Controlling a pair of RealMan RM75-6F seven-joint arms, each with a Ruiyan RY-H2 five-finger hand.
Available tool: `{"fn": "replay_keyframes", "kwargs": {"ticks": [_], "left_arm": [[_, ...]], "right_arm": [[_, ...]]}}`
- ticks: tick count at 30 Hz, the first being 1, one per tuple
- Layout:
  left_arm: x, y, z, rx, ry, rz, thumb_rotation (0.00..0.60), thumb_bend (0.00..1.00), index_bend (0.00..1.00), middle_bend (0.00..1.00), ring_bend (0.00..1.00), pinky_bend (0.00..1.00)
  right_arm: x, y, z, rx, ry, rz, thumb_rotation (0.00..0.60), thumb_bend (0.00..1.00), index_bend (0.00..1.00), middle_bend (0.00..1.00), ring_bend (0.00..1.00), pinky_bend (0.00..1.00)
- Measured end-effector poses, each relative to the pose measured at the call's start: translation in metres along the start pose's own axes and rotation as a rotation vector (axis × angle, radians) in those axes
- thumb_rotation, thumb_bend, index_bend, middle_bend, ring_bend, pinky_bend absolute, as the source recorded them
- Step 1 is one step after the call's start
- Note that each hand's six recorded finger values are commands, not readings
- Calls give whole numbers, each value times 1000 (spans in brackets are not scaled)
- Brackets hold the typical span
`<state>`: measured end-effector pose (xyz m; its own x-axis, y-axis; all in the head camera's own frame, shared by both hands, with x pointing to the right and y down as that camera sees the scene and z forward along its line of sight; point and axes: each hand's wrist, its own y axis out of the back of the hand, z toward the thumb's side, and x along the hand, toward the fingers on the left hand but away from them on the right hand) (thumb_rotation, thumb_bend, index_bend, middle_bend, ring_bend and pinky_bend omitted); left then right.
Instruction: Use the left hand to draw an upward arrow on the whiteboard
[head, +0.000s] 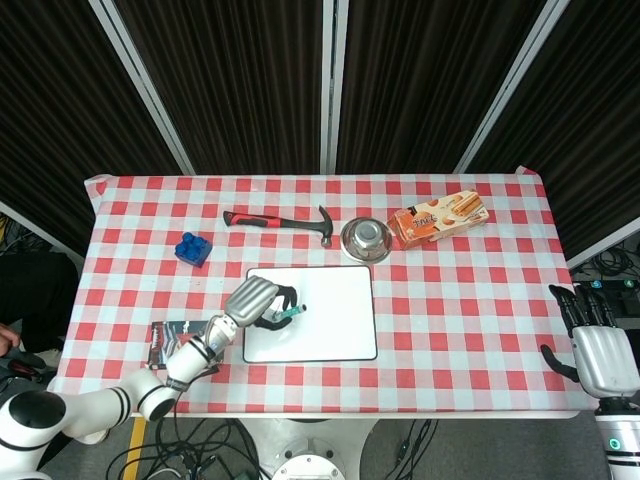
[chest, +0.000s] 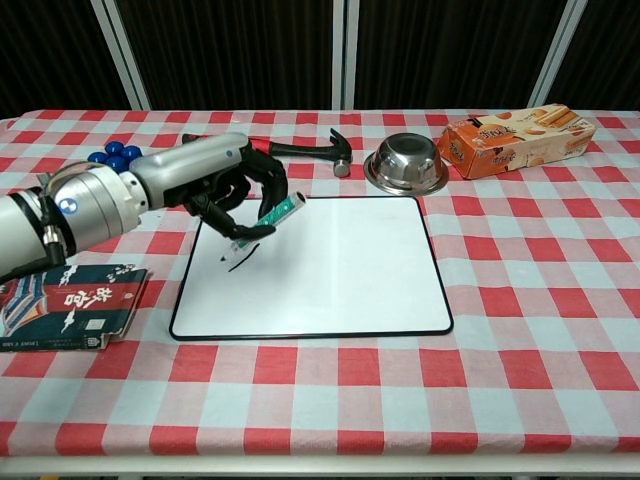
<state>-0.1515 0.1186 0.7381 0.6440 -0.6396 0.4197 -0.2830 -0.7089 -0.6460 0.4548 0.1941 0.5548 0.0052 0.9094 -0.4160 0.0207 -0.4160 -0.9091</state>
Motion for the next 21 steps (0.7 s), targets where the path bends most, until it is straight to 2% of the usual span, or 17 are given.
{"fn": "replay_keyframes", "kwargs": {"ticks": [8,15,21], "left_arm": [[23,-6,11,42,-14,4,600,385,549,577,784,983],[45,-16,5,60,21,3,600,385,549,577,784,981],[52,-19,-3,46,54,-1,600,385,550,577,784,981]], "right_arm": [[0,1,-5,5,-18,3,600,202,0,113,0,82],[-2,1,-7,10,-24,10,600,202,0,113,0,82],[-3,0,-7,11,-28,17,600,202,0,113,0,82]]}}
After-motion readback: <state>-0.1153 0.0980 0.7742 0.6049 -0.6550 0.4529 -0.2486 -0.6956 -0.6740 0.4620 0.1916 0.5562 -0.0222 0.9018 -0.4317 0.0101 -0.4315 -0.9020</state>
